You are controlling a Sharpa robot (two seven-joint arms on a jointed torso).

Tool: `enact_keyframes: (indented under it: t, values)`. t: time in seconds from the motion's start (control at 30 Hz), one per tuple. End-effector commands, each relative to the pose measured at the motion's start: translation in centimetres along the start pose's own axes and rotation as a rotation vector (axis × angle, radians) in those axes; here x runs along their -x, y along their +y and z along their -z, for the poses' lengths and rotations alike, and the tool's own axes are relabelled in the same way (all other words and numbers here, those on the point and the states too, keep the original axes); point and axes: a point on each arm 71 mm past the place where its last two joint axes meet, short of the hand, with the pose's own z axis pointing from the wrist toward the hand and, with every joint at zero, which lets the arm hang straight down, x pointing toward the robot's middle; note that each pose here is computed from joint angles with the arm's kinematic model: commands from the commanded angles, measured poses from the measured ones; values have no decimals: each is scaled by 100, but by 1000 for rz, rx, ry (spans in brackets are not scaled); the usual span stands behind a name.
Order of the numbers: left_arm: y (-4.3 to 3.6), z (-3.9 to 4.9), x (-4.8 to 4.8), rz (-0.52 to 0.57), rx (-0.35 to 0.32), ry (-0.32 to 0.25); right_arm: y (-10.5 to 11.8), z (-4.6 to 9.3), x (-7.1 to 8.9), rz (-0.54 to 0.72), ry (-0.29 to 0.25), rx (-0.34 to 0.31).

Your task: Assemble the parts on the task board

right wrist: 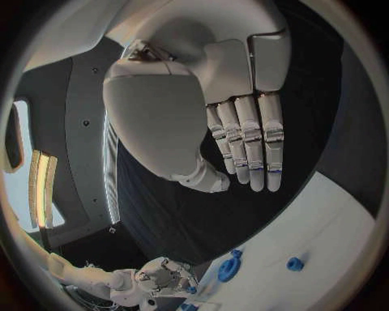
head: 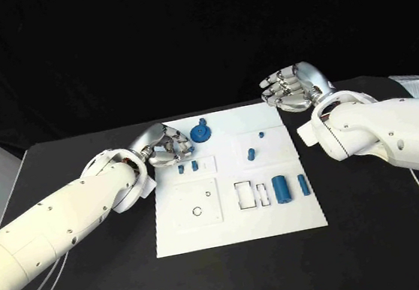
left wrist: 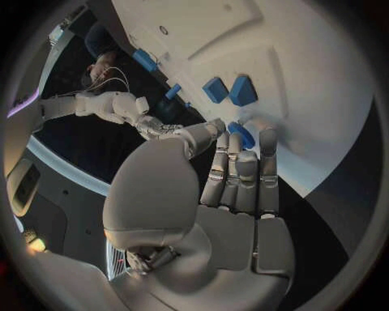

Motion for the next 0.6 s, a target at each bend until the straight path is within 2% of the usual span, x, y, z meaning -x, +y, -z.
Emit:
enact_keyframes:
  t: [0.03,0.6]
  values:
    - [-11,-5,-5,-9,-8,2,13,3,-12,0,13,15]
    - [50,4,8,-56,24,20,12,5,-8,0,12,16]
